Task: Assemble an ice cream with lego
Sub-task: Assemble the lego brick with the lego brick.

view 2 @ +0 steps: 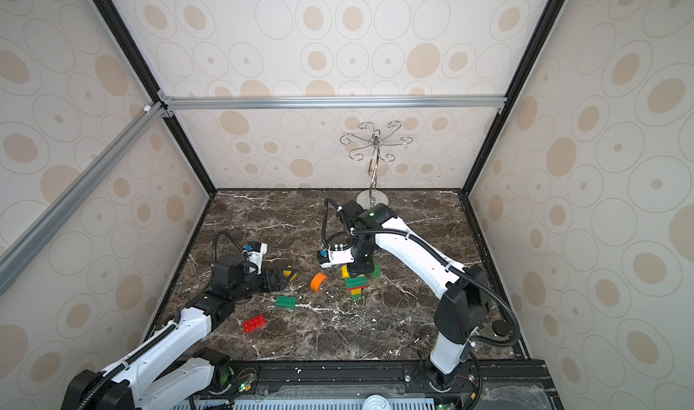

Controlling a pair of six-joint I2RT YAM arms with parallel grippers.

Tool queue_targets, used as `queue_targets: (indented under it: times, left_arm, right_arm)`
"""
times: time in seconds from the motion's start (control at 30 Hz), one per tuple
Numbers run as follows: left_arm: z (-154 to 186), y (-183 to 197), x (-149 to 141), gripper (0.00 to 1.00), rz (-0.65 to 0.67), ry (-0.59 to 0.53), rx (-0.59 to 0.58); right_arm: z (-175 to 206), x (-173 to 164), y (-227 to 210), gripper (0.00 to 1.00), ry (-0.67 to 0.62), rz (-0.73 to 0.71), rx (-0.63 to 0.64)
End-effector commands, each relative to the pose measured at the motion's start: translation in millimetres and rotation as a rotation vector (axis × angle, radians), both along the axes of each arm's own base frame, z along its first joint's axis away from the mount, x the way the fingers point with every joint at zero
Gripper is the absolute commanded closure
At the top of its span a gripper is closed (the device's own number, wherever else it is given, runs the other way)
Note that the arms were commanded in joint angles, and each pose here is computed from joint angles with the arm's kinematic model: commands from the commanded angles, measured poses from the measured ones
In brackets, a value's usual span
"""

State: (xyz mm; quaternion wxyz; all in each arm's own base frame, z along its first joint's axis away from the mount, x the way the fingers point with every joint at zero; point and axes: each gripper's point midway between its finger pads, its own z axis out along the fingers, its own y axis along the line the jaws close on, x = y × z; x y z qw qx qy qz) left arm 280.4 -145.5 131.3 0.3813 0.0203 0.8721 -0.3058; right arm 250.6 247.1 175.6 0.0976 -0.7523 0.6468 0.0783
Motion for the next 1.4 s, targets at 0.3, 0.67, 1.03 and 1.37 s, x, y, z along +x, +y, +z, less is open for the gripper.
queue_targets:
  times: [0.3,0.67,1.03,1.37]
  left_arm:
    - [14.0,3.8,16.1,0.00,-0.030,-0.022,-0.014]
    - [12.2,4.8,15.9,0.00,-0.025,-0.017,-0.020]
    - [13.2,5.2,16.6,0.00,-0.024,-0.021,-0.024]
    - [13.6,5.7,16.5,0.00,-0.022,-0.023,-0.025]
  right_arm:
    - [-5.0,-8.0,-1.4,1.00,0.026,0.064,-0.022]
    - [-17.6,-6.7,-1.8,1.00,0.051,0.078,-0.058]
    - [-21.4,-7.2,-4.5,1.00,0.049,0.091,-0.072]
    - [-26.0,-6.4,-4.5,1.00,0.057,0.101,-0.081]
